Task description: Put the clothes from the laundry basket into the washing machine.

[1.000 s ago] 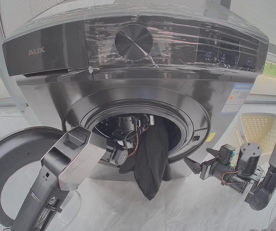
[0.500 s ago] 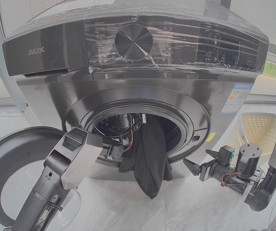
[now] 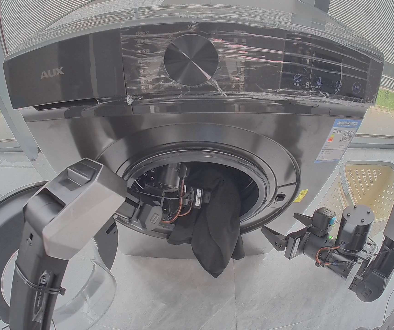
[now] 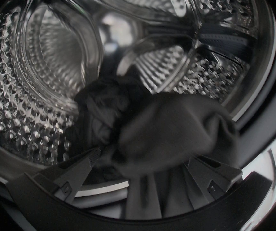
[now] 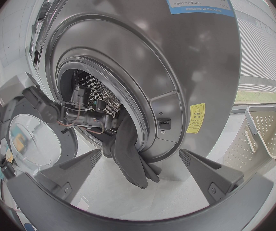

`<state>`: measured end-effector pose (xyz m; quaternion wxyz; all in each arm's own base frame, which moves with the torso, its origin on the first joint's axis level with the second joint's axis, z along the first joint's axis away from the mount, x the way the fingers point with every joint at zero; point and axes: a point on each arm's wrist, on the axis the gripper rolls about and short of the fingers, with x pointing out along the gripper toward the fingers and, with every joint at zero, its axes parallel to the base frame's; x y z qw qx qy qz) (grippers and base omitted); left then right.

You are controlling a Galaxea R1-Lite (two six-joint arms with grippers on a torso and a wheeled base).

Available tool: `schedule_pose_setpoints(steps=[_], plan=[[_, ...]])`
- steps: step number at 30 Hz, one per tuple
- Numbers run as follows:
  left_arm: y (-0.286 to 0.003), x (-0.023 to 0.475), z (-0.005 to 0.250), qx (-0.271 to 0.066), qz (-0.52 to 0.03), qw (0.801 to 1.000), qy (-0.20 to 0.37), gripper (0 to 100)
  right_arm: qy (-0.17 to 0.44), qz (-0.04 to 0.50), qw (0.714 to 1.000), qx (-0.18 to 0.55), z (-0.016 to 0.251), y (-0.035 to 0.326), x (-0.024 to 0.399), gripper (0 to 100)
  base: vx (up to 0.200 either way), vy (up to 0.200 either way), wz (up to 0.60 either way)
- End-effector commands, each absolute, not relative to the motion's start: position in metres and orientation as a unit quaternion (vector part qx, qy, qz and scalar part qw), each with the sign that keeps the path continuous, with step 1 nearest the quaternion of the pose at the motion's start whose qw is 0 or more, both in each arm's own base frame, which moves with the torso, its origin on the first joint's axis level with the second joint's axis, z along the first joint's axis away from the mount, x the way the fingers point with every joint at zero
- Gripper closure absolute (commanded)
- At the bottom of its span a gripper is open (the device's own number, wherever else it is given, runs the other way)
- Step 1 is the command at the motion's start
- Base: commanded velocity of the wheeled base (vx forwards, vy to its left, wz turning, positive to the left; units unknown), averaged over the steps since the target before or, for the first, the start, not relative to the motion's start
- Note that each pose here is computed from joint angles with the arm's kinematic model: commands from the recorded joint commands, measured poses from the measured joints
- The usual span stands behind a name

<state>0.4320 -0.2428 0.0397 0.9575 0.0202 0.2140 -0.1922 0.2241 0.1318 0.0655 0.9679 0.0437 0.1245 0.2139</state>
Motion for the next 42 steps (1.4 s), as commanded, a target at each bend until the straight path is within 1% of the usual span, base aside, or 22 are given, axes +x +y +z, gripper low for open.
schedule_pose_setpoints(steps=[1,3,4,6,9,10,12,14,18,19,23,24,26,31,32,39,42], plan=[[-0.233,0.392,0.085,0.024,-0.235,0.939,0.250,0,0.124,0.214,0.968,0.044,0.066,0.132,0.224,0,0.000,0.000,0.00],[-0.232,0.384,0.087,0.028,-0.247,0.931,0.267,0,0.124,0.214,0.968,0.044,0.066,0.132,0.224,0,0.000,0.000,0.00],[-0.232,0.378,0.087,0.030,-0.262,0.924,0.278,0,0.124,0.214,0.968,0.044,0.066,0.132,0.224,0,0.000,0.000,0.00],[-0.236,0.373,0.089,0.021,-0.289,0.914,0.283,0,0.124,0.214,0.968,0.044,0.066,0.132,0.224,0,0.000,0.000,0.00],[-0.240,0.368,0.091,0.019,-0.311,0.906,0.285,0,0.124,0.214,0.968,0.044,0.066,0.132,0.224,0,0.000,0.000,0.00],[-0.240,0.368,0.091,0.019,-0.311,0.906,0.285,0,0.124,0.214,0.968,0.044,0.066,0.132,0.224,0,0.000,0.000,0.00],[-0.242,0.362,0.095,0.016,-0.330,0.899,0.288,0,0.124,0.213,0.968,0.045,0.066,0.131,0.224,0,0.000,0.000,0.00],[-0.244,0.360,0.093,0.015,-0.339,0.895,0.290,0,0.123,0.213,0.968,0.045,0.066,0.131,0.225,0,0.000,0.000,0.00],[-0.251,0.360,0.088,0.015,-0.345,0.892,0.291,0,0.123,0.213,0.968,0.044,0.066,0.131,0.225,0,0.000,0.000,0.00],[-0.255,0.365,0.077,0.017,-0.344,0.891,0.295,0,0.122,0.214,0.968,0.044,0.066,0.132,0.224,0,0.000,0.000,0.00],[-0.265,0.379,0.059,0.014,-0.341,0.896,0.285,0,0.123,0.214,0.968,0.044,0.066,0.132,0.224,0,0.000,0.000,0.00],[-0.265,0.379,0.059,0.014,-0.341,0.896,0.282,0,0.123,0.214,0.968,0.044,0.066,0.132,0.224,0,0.000,0.000,0.00],[-0.270,0.385,0.049,0.009,-0.336,0.900,0.278,0,0.123,0.214,0.968,0.044,0.066,0.132,0.224,0,0.000,0.000,0.00],[-0.276,0.390,0.036,0.011,-0.327,0.903,0.280,0,0.122,0.214,0.968,0.044,0.066,0.132,0.225,0,0.000,0.000,0.00],[-0.277,0.391,0.034,0.010,-0.325,0.903,0.280,100,0.123,0.214,0.968,0.044,0.066,0.132,0.225,0,0.000,0.000,0.00],[-0.277,0.391,0.027,0.011,-0.316,0.904,0.286,100,0.123,0.215,0.968,0.044,0.066,0.133,0.225,0,0.000,0.000,0.00],[-0.276,0.397,0.032,0.008,-0.296,0.918,0.264,100,0.123,0.216,0.968,0.044,0.066,0.133,0.225,0,0.000,0.000,0.00]])
